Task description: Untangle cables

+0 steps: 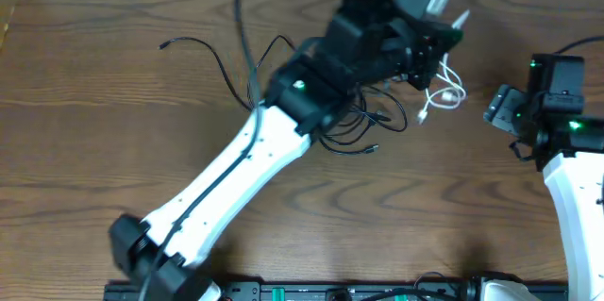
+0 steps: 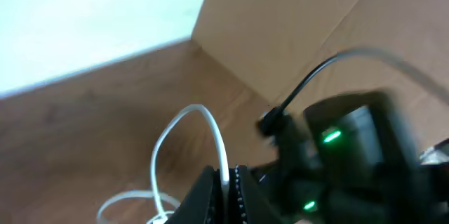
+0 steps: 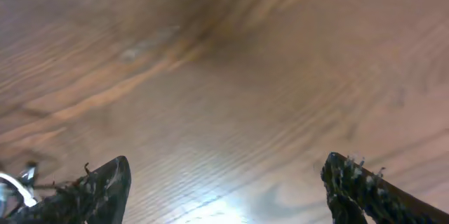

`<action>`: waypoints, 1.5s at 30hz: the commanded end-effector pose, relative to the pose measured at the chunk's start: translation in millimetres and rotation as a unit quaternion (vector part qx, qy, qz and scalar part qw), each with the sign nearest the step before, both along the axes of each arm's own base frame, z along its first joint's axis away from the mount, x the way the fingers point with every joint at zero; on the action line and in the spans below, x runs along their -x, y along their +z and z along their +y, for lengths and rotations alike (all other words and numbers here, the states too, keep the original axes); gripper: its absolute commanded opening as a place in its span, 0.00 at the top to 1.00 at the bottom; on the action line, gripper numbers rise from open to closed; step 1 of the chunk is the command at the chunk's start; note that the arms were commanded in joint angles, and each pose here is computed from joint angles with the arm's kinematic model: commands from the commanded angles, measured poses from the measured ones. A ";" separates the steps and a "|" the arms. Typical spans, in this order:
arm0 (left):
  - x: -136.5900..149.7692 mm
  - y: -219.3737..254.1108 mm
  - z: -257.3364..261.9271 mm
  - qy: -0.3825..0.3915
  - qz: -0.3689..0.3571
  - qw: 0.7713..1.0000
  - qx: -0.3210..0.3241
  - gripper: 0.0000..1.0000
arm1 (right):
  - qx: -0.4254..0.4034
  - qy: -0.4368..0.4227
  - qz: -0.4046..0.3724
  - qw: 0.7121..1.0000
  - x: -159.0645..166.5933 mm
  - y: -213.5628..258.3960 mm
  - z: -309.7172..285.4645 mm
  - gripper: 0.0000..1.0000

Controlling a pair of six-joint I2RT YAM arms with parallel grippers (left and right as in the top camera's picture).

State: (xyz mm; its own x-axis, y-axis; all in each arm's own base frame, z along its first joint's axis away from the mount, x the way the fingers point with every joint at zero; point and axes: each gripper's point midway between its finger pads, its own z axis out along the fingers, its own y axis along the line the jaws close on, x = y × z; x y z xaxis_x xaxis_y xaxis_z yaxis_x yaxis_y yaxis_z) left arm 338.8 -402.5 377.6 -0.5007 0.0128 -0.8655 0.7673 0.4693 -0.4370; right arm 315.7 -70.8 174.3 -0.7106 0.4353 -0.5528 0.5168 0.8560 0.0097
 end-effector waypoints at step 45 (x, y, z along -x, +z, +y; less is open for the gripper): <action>-10.6 -124.0 281.0 0.266 0.254 0.874 -0.318 0.25 | -0.315 0.361 0.131 0.868 1.7 -102.3 151.4 0.98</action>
State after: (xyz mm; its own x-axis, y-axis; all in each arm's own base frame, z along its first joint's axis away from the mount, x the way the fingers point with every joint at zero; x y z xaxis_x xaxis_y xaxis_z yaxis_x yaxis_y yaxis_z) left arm 349.8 -123.7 253.3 -0.8986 0.0665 -0.4336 0.1586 0.9709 -0.1797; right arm 315.8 54.8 41.6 -0.9936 -0.0329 -0.1082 -0.0761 0.9023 0.4243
